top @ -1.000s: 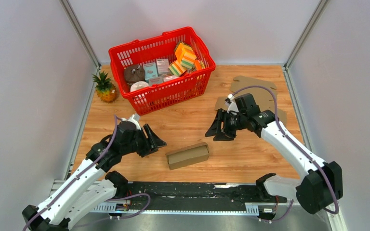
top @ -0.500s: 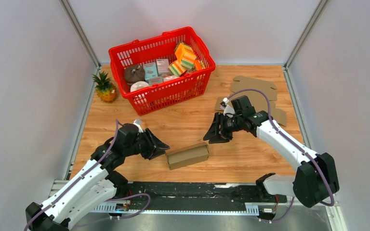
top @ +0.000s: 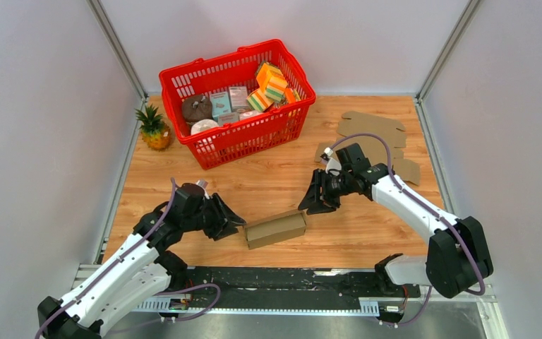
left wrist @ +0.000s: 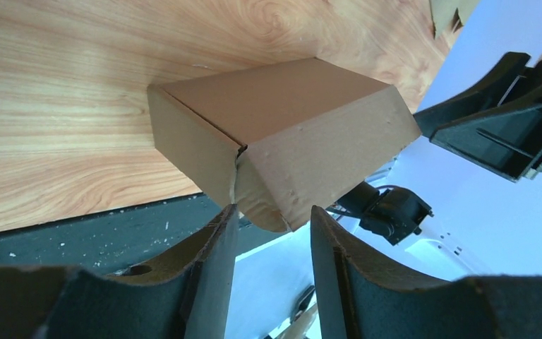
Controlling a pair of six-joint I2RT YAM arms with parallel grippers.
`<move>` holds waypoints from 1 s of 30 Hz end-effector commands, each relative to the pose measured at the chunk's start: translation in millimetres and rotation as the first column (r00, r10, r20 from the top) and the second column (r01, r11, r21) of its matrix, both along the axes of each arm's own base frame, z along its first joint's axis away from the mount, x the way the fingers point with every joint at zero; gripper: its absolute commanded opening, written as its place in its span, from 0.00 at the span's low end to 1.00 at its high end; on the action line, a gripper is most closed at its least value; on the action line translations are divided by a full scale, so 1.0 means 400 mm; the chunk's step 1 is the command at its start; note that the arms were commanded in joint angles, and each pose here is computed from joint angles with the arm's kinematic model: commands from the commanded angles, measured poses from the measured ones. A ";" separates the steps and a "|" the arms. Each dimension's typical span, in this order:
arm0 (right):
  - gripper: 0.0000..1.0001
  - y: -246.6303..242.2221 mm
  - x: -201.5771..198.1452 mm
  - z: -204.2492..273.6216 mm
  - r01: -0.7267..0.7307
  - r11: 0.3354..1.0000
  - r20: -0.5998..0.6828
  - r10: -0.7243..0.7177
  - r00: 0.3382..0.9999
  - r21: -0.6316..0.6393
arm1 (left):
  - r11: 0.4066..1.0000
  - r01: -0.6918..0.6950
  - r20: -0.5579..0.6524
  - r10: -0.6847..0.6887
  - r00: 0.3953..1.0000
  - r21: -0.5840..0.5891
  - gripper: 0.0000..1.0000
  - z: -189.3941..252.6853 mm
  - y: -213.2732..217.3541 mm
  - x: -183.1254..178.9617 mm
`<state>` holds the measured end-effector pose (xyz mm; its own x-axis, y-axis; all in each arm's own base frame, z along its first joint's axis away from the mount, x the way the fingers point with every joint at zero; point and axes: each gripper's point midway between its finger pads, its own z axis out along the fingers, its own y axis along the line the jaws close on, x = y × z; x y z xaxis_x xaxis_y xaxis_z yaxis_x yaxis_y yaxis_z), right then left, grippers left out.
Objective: Fold the paper box
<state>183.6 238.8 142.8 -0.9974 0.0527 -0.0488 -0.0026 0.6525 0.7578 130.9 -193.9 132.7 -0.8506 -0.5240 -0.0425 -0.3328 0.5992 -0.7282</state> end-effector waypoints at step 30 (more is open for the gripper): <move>0.30 0.001 -0.039 -0.115 -0.065 0.994 0.071 0.071 0.995 -0.089 | 0.986 0.160 0.001 -0.160 0.987 0.045 0.10 -0.100 -0.029 -0.045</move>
<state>172.5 241.3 109.8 -0.9990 0.0264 -0.0362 -0.0090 0.6740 0.7387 112.6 -207.3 104.5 -0.9153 -0.4023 -0.0188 -0.2719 0.6517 -0.7081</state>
